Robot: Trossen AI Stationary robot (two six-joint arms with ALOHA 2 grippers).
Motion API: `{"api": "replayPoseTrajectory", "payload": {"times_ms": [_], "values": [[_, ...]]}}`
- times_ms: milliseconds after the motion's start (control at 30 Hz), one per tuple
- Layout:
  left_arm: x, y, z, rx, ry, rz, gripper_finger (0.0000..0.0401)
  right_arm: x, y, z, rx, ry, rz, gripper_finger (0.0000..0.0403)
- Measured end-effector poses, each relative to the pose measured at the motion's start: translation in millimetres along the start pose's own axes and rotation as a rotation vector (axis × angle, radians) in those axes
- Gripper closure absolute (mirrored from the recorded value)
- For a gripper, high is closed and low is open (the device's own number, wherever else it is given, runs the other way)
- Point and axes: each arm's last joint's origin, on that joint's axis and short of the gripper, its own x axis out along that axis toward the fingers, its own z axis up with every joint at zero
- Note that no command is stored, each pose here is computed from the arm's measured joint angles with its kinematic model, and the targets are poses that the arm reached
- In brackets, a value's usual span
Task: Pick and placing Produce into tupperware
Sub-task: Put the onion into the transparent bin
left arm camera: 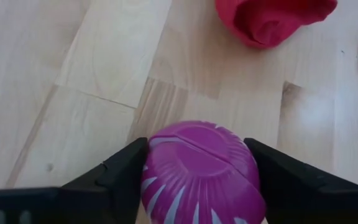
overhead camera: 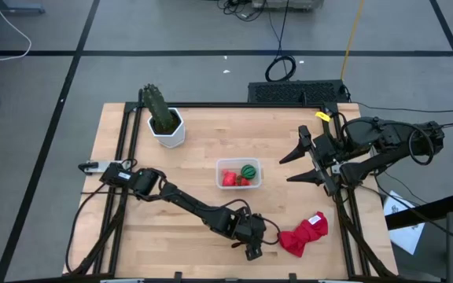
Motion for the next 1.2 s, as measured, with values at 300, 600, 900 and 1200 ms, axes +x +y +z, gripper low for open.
{"api": "replayPoseTrajectory", "payload": {"times_ms": [300, 600, 900, 1200], "values": [[0, 0, 0, -0.019, -0.001, -0.001, 0.0159, 0, 0, 0, -0.004, 0.000, -0.001, 0.0179], [-5, 0, 2, -0.020, 0.004, 0.001, 0.0152, 0, 0, 0, -0.004, 0.000, -0.001, 0.0179], [-34, 4, 16, 0.009, 0.030, 0.026, 0.0151, 0, 0, 0, -0.004, 0.000, -0.001, 0.0179], [-95, 23, 42, 0.035, 0.056, 0.126, 0.0151, 0, 0, 1, 0.010, -0.009, 0.000, 0.0179]]}}
